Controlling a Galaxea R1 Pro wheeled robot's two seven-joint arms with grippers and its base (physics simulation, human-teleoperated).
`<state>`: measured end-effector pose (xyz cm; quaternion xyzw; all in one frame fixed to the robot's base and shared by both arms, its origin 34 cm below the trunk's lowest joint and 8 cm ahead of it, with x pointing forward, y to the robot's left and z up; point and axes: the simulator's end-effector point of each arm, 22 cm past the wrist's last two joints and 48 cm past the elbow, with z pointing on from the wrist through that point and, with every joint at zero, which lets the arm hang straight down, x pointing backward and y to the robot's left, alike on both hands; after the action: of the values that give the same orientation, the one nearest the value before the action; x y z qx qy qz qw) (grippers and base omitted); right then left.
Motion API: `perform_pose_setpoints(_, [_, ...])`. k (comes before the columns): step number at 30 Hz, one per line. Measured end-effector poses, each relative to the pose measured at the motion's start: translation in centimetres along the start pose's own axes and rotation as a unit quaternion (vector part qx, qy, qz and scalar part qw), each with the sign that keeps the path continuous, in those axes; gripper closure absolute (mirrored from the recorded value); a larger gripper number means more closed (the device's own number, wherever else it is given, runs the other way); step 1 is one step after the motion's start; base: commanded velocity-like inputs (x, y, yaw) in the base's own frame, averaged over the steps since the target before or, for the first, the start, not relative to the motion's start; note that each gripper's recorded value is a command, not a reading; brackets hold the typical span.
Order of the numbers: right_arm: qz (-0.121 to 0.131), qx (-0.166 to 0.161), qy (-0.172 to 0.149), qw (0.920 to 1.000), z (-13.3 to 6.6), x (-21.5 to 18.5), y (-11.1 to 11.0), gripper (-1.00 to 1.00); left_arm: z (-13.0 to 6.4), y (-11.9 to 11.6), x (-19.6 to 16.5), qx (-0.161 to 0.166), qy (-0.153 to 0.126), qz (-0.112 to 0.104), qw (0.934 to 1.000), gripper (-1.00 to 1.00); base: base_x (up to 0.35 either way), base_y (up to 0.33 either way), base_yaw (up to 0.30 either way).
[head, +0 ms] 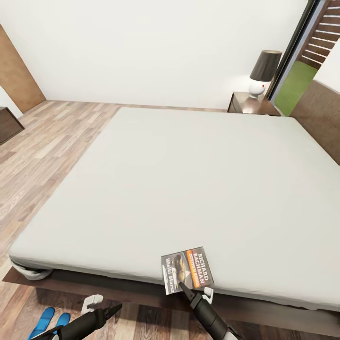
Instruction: In the bedroom, move the book from the bed onto either nightstand, and place the two sandals side by side next to the bed.
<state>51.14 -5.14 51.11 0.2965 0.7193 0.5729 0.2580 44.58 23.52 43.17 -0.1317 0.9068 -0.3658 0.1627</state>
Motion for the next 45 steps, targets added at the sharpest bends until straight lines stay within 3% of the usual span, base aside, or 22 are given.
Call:
perform_pose_setpoints(16, [0.001,0.001,-0.001,1.0000,-0.1,-0.1,0.9,1.00,-0.6,-0.7,-0.3,0.000,0.000,0.000,1.0000,-1.00,0.000,0.000,0.000])
perform_pose_setpoints(45, [0.003,0.001,0.001,1.0000,-1.0,-0.4,5.9,1.00,-4.0,-4.3,-1.6,0.000,0.001,-0.001,1.0000,-1.00,0.000,0.000,0.000])
